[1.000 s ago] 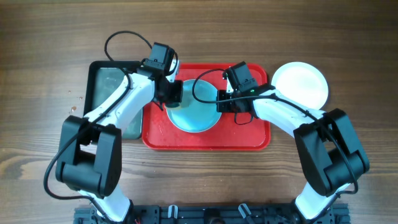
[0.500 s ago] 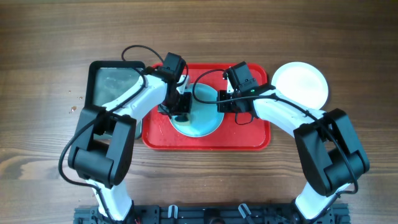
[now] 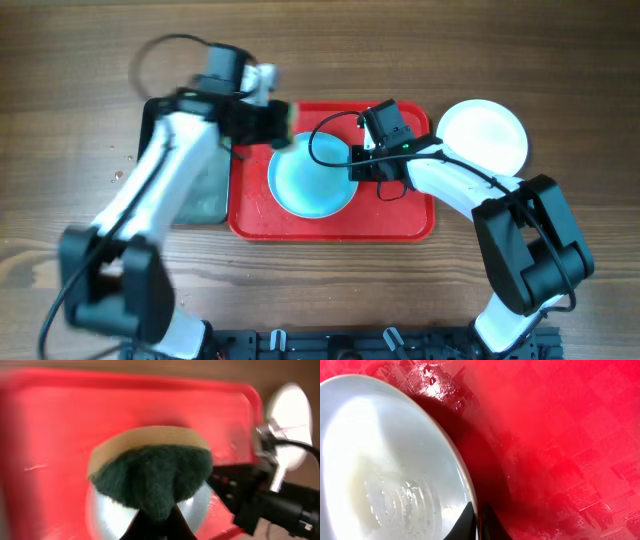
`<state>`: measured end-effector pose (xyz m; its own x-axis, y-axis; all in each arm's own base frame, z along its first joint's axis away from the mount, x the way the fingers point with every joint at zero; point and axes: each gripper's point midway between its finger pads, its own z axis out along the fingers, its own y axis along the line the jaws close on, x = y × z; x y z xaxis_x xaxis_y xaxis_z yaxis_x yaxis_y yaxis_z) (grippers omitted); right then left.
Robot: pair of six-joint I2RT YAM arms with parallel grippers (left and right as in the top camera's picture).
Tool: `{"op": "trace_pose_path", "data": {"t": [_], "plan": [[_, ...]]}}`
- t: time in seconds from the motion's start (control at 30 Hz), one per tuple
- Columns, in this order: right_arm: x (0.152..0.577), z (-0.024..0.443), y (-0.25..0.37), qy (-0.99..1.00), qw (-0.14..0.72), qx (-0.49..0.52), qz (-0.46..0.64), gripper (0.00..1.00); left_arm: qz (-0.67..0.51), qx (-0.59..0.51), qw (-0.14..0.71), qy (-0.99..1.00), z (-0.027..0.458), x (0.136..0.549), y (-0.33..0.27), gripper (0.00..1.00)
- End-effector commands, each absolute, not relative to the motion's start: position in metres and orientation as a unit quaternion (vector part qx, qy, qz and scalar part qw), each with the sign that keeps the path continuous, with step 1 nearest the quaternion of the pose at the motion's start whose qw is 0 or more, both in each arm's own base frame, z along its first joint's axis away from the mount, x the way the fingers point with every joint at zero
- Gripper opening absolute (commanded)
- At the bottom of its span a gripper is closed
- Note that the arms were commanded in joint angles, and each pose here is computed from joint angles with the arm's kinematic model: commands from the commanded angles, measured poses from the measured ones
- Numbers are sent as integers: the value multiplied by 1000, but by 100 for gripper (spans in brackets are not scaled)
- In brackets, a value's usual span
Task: Clean dirty plates on tray and stack at the side
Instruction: 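Carry the sponge left and drop it into the basin with left gripper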
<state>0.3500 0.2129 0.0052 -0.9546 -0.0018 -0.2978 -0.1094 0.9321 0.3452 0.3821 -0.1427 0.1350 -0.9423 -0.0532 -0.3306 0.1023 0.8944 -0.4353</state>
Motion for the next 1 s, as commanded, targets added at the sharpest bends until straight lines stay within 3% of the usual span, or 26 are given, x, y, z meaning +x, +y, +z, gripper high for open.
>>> {"op": "trace_pose_path", "data": {"t": [0.0,0.13,0.57,0.6,0.63,0.67,0.8,0.83,0.9,0.97], "plan": [[350,4,219,971,145,-35,189,6,-72,-40,208,975,145,387,-43,4],[350,4,219,970,146,-35,189,6,-3,-58,183,981,122,387,25,4],[352,5,219,970,149,-35,191,7,24,-26,88,995,17,398,49,6],[352,5,219,970,148,-35,191,7,24,-26,89,995,15,399,50,11],[352,5,219,970,148,-35,191,10,25,-27,90,995,16,399,50,30],[352,5,219,970,149,-35,191,22,25,-33,95,995,22,400,50,57],[353,5,219,970,151,-34,190,29,27,-62,190,979,94,418,52,59],[353,4,217,971,152,-33,184,30,27,-70,247,966,135,425,53,61],[352,4,217,971,151,-33,183,30,25,-85,338,937,201,428,53,86],[350,1,215,972,146,-31,182,21,23,-92,422,901,266,417,52,100]]}}
